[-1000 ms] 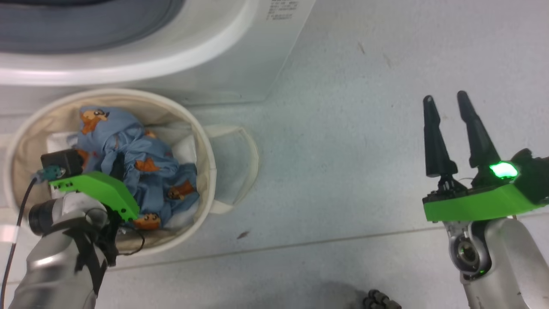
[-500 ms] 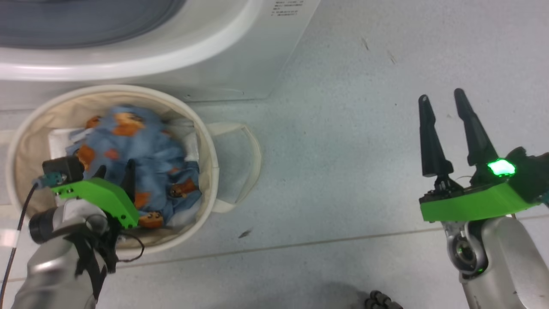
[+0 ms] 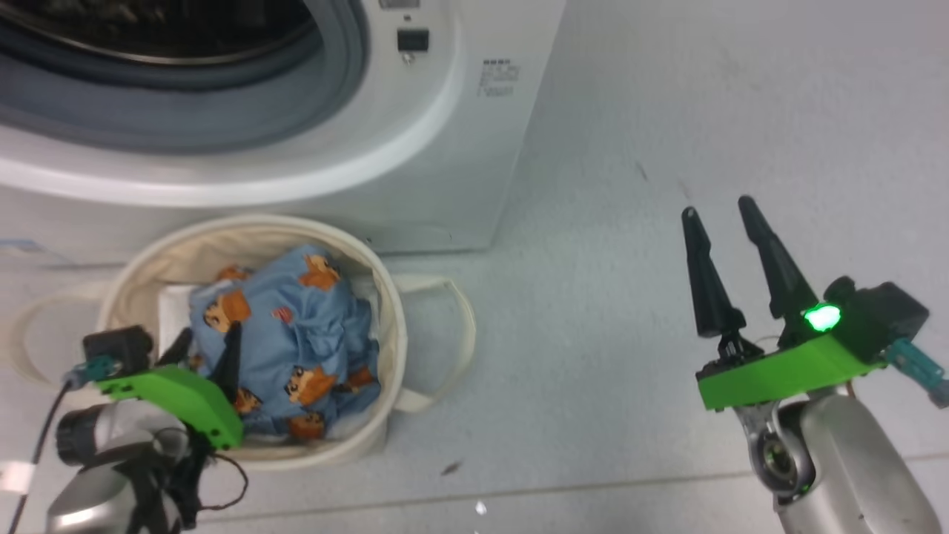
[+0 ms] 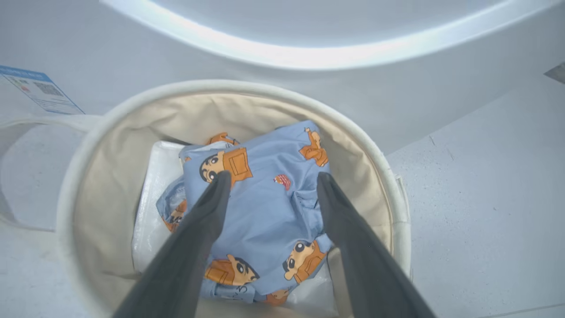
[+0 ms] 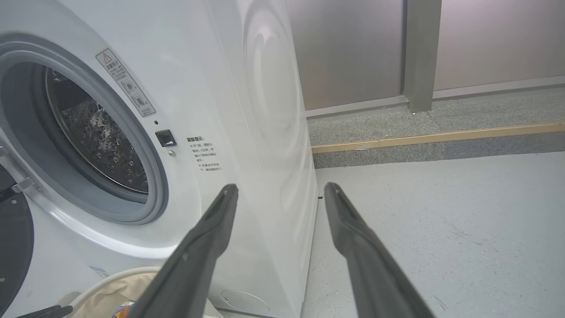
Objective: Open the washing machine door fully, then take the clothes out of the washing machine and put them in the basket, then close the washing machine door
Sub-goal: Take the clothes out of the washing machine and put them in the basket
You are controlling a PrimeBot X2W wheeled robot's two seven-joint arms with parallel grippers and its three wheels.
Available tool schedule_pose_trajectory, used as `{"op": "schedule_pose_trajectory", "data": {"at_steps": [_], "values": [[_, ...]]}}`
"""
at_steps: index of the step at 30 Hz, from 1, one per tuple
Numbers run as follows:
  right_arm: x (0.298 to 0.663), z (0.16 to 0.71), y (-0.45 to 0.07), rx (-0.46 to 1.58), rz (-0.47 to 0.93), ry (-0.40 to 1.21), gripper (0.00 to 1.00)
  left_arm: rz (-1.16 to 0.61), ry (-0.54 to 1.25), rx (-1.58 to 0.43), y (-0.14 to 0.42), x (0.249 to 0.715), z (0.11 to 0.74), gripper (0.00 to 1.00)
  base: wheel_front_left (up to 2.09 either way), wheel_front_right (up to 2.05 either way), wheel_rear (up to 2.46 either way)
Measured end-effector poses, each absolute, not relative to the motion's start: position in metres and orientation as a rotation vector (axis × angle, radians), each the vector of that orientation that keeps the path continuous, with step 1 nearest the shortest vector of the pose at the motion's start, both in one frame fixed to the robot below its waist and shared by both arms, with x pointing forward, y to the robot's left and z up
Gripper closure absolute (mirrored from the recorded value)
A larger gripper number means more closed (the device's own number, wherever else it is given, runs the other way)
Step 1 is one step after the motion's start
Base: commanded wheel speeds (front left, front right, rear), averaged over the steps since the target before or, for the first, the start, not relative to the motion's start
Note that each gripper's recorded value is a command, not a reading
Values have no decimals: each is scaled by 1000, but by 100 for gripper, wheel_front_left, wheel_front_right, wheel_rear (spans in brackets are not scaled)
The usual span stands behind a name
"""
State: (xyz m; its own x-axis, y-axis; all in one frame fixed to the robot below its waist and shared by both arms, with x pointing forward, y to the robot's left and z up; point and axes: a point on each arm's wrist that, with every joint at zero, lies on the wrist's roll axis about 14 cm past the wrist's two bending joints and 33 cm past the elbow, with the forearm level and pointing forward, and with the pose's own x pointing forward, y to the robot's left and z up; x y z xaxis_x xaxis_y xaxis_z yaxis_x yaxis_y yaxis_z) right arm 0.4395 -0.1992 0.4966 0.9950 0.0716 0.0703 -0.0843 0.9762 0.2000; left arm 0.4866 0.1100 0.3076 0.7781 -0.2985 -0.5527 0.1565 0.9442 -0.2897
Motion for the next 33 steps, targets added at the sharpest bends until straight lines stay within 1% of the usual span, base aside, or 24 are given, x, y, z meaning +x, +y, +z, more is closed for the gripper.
{"op": "schedule_pose_trajectory", "data": {"at_steps": [4,10,16,23,29,33], "values": [[425,503,-194,225,88,-68,0,-224,522,-229,131,491,346,0,0,0,0],[402,512,-184,255,107,-82,0,-208,343,-222,149,485,404,0,0,0,0],[391,523,-178,279,117,-110,0,-130,193,-231,180,478,450,0,0,0,0],[373,525,-172,302,124,-116,0,-50,105,-180,212,441,472,0,0,0,0],[370,532,-169,305,132,-138,0,-30,0,-178,223,429,501,0,0,0,0],[368,536,-169,305,134,-149,0,-66,-46,-146,219,419,514,0,0,0,0]]}}
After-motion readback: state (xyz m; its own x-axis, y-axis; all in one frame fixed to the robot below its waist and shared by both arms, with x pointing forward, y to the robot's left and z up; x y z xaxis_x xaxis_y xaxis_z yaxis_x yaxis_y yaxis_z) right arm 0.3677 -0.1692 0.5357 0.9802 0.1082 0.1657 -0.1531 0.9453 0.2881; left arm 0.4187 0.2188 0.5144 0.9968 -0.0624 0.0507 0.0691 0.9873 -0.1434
